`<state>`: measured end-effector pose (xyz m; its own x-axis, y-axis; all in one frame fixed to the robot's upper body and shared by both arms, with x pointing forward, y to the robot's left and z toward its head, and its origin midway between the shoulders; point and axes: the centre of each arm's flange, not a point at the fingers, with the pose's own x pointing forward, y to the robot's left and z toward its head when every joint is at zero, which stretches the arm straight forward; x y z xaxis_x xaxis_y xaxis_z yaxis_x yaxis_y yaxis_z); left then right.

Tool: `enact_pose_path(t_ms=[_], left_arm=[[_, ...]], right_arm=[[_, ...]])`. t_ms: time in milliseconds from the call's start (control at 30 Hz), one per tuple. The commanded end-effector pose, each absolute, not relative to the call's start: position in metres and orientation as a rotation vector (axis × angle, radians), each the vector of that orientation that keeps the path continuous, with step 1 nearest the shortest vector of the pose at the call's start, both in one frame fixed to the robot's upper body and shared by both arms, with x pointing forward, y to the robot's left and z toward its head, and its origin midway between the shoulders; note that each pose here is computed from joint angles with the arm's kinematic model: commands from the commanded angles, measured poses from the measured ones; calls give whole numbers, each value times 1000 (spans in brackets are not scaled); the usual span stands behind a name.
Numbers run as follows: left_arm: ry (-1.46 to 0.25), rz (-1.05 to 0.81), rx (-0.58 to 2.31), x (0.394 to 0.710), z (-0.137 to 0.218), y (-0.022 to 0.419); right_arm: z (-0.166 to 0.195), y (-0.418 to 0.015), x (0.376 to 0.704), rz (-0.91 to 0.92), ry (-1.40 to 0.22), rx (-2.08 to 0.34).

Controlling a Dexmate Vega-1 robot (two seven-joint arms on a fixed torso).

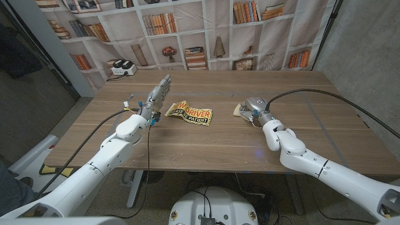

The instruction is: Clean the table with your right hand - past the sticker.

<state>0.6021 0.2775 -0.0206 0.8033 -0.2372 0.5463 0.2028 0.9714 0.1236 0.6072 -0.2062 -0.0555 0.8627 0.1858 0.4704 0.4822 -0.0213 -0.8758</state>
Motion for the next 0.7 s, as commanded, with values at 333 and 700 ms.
enact_pose_path(t_ms=[333,700], left_arm=[[-594,-251,75,608,-13,273],[-573,-255,78,616,-11,266]], right_arm=[[-28,-214,634,-303,-513,-1601],[-62,-211,602,-214,-483,-1558]])
